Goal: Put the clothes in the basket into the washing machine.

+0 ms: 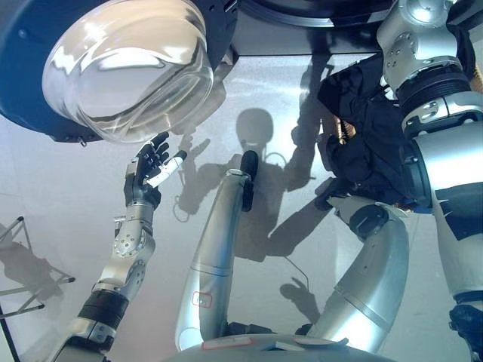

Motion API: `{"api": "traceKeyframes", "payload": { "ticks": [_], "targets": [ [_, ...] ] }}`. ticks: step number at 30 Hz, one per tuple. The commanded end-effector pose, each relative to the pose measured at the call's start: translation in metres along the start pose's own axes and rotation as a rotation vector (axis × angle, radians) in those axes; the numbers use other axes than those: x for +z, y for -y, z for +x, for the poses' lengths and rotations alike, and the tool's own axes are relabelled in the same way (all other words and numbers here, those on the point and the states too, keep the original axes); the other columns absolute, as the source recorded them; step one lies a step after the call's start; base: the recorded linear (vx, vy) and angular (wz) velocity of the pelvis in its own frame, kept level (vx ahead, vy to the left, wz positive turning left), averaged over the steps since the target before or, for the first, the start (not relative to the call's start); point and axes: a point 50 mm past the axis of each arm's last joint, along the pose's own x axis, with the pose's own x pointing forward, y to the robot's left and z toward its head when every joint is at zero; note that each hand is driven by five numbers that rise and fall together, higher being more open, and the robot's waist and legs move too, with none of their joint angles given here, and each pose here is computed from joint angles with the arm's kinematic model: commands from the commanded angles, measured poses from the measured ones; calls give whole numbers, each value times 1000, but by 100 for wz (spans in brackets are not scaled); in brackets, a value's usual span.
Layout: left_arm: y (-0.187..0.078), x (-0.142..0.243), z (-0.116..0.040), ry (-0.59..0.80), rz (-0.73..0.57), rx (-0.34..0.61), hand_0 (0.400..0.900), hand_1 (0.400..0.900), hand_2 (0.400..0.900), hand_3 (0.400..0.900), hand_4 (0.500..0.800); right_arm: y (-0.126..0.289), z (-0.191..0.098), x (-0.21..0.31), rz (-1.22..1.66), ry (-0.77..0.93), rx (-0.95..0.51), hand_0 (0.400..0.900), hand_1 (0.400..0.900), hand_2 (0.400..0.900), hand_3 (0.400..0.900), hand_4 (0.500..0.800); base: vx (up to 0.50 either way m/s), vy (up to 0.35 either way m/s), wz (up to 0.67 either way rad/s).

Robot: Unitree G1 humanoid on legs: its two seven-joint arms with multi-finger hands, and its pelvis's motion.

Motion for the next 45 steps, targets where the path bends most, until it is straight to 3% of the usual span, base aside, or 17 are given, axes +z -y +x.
{"api": "traceKeyframes", "payload": {
  "ticks": [1, 7, 10, 15, 24, 28, 33, 34, 37, 39, 40, 42, 43, 45],
  "targets": [
    [-3, 7, -2, 89, -16, 16, 900, 900, 900, 900, 800, -31, -11, -1, -139, 90, 111, 900, 900, 900, 900, 800, 0, 0, 0],
    [-4, 6, -4, 92, -4, 25, 900, 900, 900, 900, 800, -29, -14, -2, -230, 158, 74, 900, 900, 900, 900, 800, -3, 4, -1],
    [-6, 7, -5, 102, 19, 24, 900, 900, 900, 900, 800, -33, -20, 4, -356, 278, 94, 900, 900, 900, 900, 800, -11, 24, -6],
    [-9, 5, -6, 96, 23, 44, 900, 900, 900, 900, 800, -21, -29, -7, -309, 307, 55, 900, 900, 900, 900, 800, -16, 34, -7],
    [-17, -7, -12, 56, 36, 116, 900, 900, 900, 900, 800, -4, -79, -34, -318, 460, 28, 900, 900, 900, 900, 800, -25, 36, -11],
    [-17, -18, -13, 15, 57, 126, 900, 900, 900, 900, 800, 1, -107, -60, -310, 435, 23, 900, 900, 900, 900, 800, -28, 29, -10],
    [-14, -43, -22, -90, 25, 155, 900, 900, 900, 900, 800, 7, -151, -123, -208, 166, 51, 900, 900, 900, 900, 800, 27, 24, -15],
    [-17, -61, -28, -180, 5, 202, 900, 900, 900, 900, 800, 11, -176, -156, -161, 0, 54, 900, 900, 900, 900, 800, 105, -16, -15],
    [-25, -94, -44, -344, -27, 266, 900, 900, 900, 900, 800, 24, -224, -212, -168, -289, 57, 900, 900, 900, 900, 800, 128, -16, -16],
    [-30, -103, -49, -392, -39, 291, 900, 900, 900, 900, 800, 31, -241, -228, -186, -380, 62, 900, 900, 900, 900, 800, 186, -13, -19],
    [-36, -115, -61, -469, -11, 296, 900, 900, 900, 900, 800, 45, -277, -256, -205, -561, 71, 900, 900, 900, 900, 800, 312, -28, -20],
    [-39, -123, -69, -516, 12, 297, 900, 900, 900, 900, 800, 52, -292, -266, -213, -633, 68, 900, 900, 900, 900, 800, 307, -21, -19],
    [-44, -139, -86, -622, 39, 307, 900, 900, 900, 900, 800, 65, -334, -289, -201, -841, 55, 900, 900, 900, 900, 800, 289, -16, -15],
    [-51, -153, -105, -734, 52, 334, 900, 900, 900, 900, 800, 84, -380, -306, -168, -1065, -5, 900, 900, 900, 900, 800, 309, -36, -10]
  ]
}}
